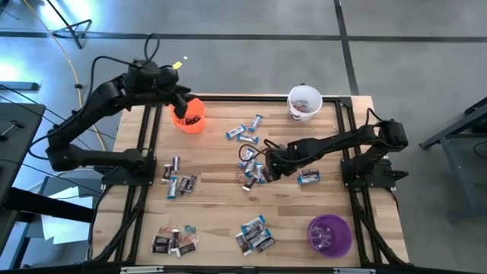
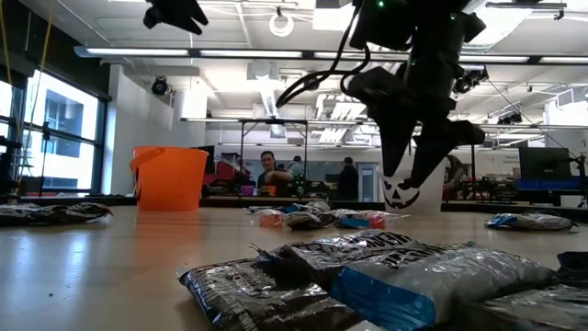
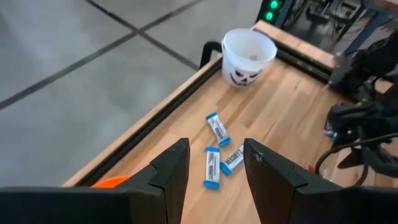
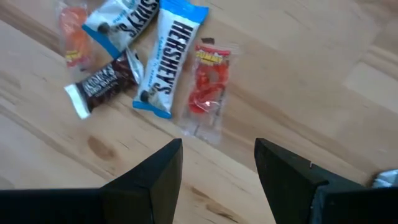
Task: Sort candy
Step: Put the red gummy into the white bucket
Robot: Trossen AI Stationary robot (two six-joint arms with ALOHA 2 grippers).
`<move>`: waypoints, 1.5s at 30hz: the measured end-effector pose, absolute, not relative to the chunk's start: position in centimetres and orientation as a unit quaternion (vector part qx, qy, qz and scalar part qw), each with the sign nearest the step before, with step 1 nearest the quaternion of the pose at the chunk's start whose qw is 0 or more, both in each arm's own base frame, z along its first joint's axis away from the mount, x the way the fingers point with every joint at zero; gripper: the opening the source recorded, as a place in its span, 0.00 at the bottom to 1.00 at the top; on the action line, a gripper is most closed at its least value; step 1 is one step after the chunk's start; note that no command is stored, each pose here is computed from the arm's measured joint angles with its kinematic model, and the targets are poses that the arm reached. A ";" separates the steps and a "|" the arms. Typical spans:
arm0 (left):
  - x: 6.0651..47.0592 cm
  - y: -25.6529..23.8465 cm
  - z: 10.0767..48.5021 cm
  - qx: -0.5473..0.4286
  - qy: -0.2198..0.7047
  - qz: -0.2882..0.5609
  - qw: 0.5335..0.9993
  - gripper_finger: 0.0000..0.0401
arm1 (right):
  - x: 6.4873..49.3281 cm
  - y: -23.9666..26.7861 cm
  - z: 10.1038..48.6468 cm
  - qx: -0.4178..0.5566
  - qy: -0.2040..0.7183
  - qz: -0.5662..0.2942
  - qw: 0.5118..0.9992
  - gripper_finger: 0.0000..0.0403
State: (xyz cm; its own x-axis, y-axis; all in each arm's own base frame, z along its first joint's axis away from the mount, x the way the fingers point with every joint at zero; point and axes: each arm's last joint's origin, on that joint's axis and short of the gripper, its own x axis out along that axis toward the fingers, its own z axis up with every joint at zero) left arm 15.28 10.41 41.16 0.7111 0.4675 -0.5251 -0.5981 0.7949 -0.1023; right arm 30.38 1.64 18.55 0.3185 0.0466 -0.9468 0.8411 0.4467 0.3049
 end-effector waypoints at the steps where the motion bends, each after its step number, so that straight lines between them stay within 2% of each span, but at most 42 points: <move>1: 15.0 10.2 41.3 -0.129 0.240 0.291 0.917 0.35 | 30.5 1.7 18.5 0.443 0.505 -0.291 0.682 0.48; 8: 13.3 9.1 42.4 -0.110 0.211 0.292 0.926 0.35 | 31.6 1.7 18.1 0.454 0.498 -0.303 0.674 0.48; 18: 12.0 8.2 43.1 -0.085 0.191 0.292 0.933 0.35 | 35.6 1.3 16.3 0.372 0.589 -0.314 0.645 0.48; 22: 11.7 8.0 43.2 -0.082 0.185 0.291 0.935 0.35 | 36.7 1.0 15.5 0.361 0.595 -0.309 0.649 0.48; 34: 10.5 7.2 43.7 -0.057 0.171 0.289 0.940 0.35 | 37.0 0.6 13.3 0.355 0.615 -0.322 0.625 0.47; 38: 10.4 7.1 43.8 -0.053 0.170 0.298 0.938 0.35 | 36.9 0.6 13.2 0.355 0.618 -0.325 0.622 0.38; 45: 10.3 7.2 43.8 -0.047 0.171 0.311 0.934 0.35 | 36.9 0.6 13.1 0.358 0.621 -0.323 0.618 0.04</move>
State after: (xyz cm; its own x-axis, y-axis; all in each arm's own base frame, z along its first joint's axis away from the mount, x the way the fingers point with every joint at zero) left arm 10.25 7.18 43.78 0.7482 0.5642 -0.3489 -0.5961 0.8026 0.0196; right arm 36.85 0.62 13.15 0.0197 0.0455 -0.9988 0.8444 0.5341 0.0409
